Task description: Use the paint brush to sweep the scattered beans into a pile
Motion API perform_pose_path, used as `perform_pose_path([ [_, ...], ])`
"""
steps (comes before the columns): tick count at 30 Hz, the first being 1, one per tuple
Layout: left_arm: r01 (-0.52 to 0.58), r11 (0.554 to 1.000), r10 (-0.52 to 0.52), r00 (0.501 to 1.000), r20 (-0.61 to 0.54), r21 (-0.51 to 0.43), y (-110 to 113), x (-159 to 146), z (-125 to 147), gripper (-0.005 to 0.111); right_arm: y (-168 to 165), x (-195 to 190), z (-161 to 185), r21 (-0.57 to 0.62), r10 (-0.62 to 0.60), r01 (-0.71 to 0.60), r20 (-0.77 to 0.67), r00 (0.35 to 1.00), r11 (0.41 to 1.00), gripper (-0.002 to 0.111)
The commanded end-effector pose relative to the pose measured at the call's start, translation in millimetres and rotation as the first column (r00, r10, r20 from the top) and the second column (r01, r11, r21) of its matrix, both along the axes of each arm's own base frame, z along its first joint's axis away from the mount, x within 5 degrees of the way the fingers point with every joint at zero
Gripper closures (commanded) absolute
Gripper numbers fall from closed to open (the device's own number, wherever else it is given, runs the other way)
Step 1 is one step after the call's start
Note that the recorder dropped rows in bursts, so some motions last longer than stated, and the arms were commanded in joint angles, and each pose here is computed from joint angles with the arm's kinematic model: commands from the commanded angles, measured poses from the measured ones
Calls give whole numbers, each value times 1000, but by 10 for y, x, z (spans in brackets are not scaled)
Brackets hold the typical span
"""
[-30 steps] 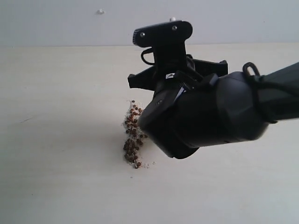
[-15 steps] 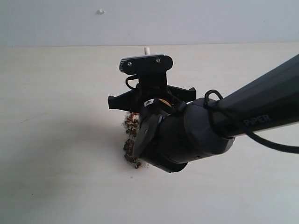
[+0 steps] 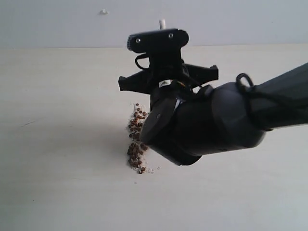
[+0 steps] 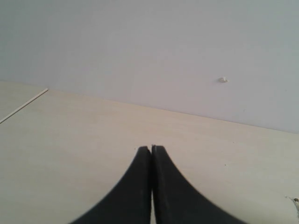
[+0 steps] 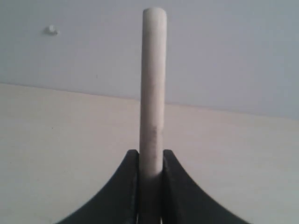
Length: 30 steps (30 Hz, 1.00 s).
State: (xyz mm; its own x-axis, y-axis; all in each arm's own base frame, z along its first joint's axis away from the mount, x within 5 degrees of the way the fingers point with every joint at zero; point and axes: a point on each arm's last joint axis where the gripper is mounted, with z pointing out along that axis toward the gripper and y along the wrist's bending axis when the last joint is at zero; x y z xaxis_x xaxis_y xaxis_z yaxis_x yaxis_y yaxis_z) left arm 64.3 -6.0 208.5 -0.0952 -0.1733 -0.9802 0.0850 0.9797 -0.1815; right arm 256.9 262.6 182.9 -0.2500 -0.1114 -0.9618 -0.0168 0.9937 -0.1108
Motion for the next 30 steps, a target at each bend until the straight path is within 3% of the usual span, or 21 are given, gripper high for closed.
perform_pose_path([
  [1, 5, 1000, -5, 1000, 0, -9, -3, -2, -12, 107, -124, -45, 424, -131, -2, 11, 66, 998, 991, 108],
  [4, 5, 1000, -5, 1000, 0, -9, -3, -2, -12, 107, -276, -76, 663, -297, -49, 83, 119, 992, 951, 108],
  [8, 5, 1000, -5, 1000, 0, -9, -3, -2, -12, 107, -489, -74, 703, -400, -100, 147, 136, 986, 904, 108],
  [12, 5, 1000, -5, 1000, 0, -9, -3, -2, -12, 107, -693, -55, 368, -311, -114, 129, 65, 991, 942, 108],
  [17, 5, 1000, -5, 1000, 0, -9, -3, -2, -12, 107, -677, -58, -115, -191, 25, -25, -3, 1000, 981, 108],
  [22, 5, 1000, -5, 1000, 0, -9, -3, -2, -12, 107, -499, -30, -482, -234, 182, -186, -37, 983, 954, 108],
  [30, 5, 1000, -5, 1000, 0, -9, -3, -2, -12, 107, -365, -38, -655, -34, 267, -268, -21, 963, 963, 108],
])
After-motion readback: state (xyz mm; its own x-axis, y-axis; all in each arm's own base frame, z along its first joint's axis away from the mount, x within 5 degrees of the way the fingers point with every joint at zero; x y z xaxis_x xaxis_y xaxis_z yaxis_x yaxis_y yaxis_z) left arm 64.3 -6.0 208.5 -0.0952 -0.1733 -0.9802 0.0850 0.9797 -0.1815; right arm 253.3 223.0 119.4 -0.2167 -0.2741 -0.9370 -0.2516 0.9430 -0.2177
